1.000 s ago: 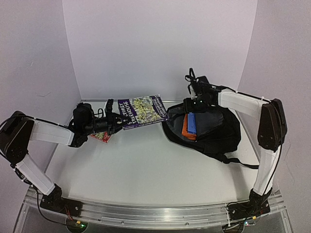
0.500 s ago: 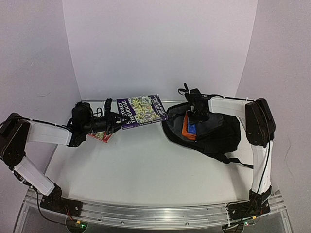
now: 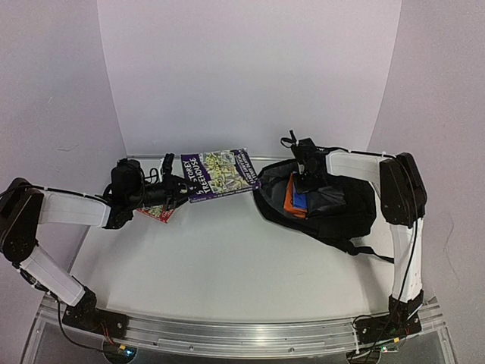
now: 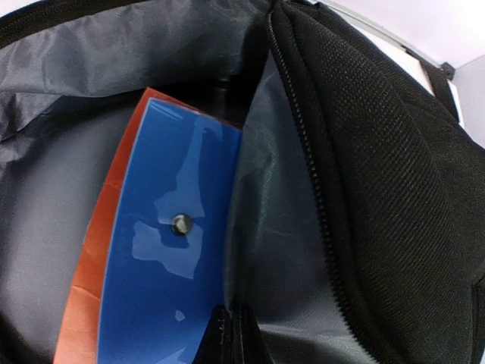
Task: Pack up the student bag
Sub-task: Pick up the book from the center of the board, then place the book in the student bag.
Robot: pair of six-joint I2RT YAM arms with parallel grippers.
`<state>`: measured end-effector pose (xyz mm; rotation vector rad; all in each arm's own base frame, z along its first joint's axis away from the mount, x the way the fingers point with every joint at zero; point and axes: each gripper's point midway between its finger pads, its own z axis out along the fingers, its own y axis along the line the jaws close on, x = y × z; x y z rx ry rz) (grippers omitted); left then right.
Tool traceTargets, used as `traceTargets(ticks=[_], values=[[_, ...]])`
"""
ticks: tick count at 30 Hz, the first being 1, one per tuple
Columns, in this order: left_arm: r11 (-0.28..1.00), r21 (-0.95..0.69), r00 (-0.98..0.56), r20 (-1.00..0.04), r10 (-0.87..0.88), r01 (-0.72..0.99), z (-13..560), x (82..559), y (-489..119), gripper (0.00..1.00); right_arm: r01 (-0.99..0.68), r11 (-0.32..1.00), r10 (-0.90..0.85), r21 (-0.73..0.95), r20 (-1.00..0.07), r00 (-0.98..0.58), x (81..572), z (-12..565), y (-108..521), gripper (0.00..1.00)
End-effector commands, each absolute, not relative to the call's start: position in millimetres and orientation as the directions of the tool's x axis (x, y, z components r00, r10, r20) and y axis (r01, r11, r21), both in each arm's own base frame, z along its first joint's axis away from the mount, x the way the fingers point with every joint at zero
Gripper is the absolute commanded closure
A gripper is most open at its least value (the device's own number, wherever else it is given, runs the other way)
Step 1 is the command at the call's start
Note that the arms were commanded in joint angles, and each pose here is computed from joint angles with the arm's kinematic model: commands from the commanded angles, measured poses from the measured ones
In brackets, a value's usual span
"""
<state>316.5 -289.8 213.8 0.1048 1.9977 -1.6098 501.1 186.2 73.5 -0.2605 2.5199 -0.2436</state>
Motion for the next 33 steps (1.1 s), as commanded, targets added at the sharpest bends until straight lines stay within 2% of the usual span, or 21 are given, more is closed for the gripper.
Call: traceTargets(ticks=[1, 8, 15, 23, 33], values=[[0.227, -0.813, -0.754, -0.582, -0.305, 0.536, 256, 316, -290, 1.0, -0.276, 0.96, -0.256, -0.043, -0.526, -0.811, 486, 83, 233, 1.0], [0.211, -0.829, -0.781, -0.559, -0.279, 0.518, 243, 321, -298, 1.0, -0.465, 0.873, -0.293, 0.143, -0.61, -0.737, 456, 149, 287, 1.0], [0.225, -0.843, -0.815, -0.534, -0.226, 0.489, 226, 327, -314, 1.0, -0.517, 0.826, -0.256, 0.223, -0.669, -0.698, 436, 199, 294, 1.0], [0.259, -0.872, -0.872, -0.464, -0.159, 0.416, 196, 339, -354, 1.0, -0.5, 0.808, -0.185, 0.311, -0.673, -0.716, 436, 214, 305, 1.0], [0.272, -0.914, -0.912, -0.359, -0.199, 0.3, 170, 371, -419, 1.0, -0.486, 0.787, -0.133, 0.38, -0.664, -0.735, 435, 217, 319, 1.0]])
